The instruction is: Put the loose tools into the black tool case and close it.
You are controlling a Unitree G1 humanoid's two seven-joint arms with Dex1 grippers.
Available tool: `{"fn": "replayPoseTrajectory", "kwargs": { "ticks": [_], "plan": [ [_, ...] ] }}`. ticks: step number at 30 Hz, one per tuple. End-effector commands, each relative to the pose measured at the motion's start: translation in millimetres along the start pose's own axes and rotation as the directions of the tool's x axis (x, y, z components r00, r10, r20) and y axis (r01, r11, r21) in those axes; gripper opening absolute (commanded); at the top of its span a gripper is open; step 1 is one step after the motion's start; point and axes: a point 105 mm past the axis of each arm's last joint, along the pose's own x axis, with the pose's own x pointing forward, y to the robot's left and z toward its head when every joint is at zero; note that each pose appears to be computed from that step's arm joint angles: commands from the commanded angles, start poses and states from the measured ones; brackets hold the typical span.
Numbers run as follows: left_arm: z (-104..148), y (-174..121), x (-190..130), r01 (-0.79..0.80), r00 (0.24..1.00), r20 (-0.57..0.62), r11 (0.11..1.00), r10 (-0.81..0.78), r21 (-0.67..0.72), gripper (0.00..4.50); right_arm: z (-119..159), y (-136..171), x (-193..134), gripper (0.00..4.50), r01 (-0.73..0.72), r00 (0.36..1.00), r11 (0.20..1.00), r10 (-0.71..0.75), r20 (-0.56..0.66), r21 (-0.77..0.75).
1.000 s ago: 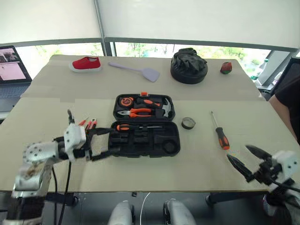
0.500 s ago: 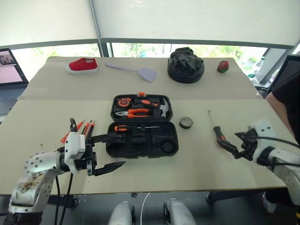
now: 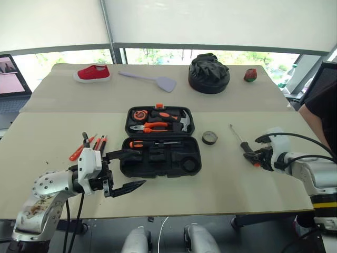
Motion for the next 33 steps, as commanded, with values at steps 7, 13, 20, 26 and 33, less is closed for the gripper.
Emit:
{"fn": "replayPoseTrajectory", "kwargs": {
  "ticks": [7, 13, 20, 26, 33],
  "plan": [
    [19, 16, -13, -0.184, 0.981, 0.07, 0.983, 0.182, 0.024, 4.5, 123, 87, -46, 1.03, -0.214, 0.751, 0.702, 0.563, 0.344, -0.68],
    [13, 21, -31, -0.32, 0.946, 0.062, 0.948, 0.319, 0.004, 4.5, 126, 164, -27, 1.03, -0.347, 0.666, 0.331, 0.746, 0.018, -0.877],
    [-12, 17, -67, -0.423, 0.905, -0.046, 0.906, 0.422, -0.015, 4.5, 120, 198, 12, 1.03, -0.366, 0.766, 0.243, 0.627, -0.143, -0.899],
    [-17, 10, -68, -0.408, 0.911, -0.076, 0.913, 0.406, -0.001, 4.5, 114, 196, 20, 1.03, -0.377, 0.791, 0.242, 0.586, -0.175, -0.894],
    [-11, 16, -67, -0.412, 0.908, -0.07, 0.911, 0.413, 0.018, 4.5, 110, 196, 25, 1.03, -0.389, 0.797, 0.262, 0.577, -0.18, -0.883]
  ]
}}
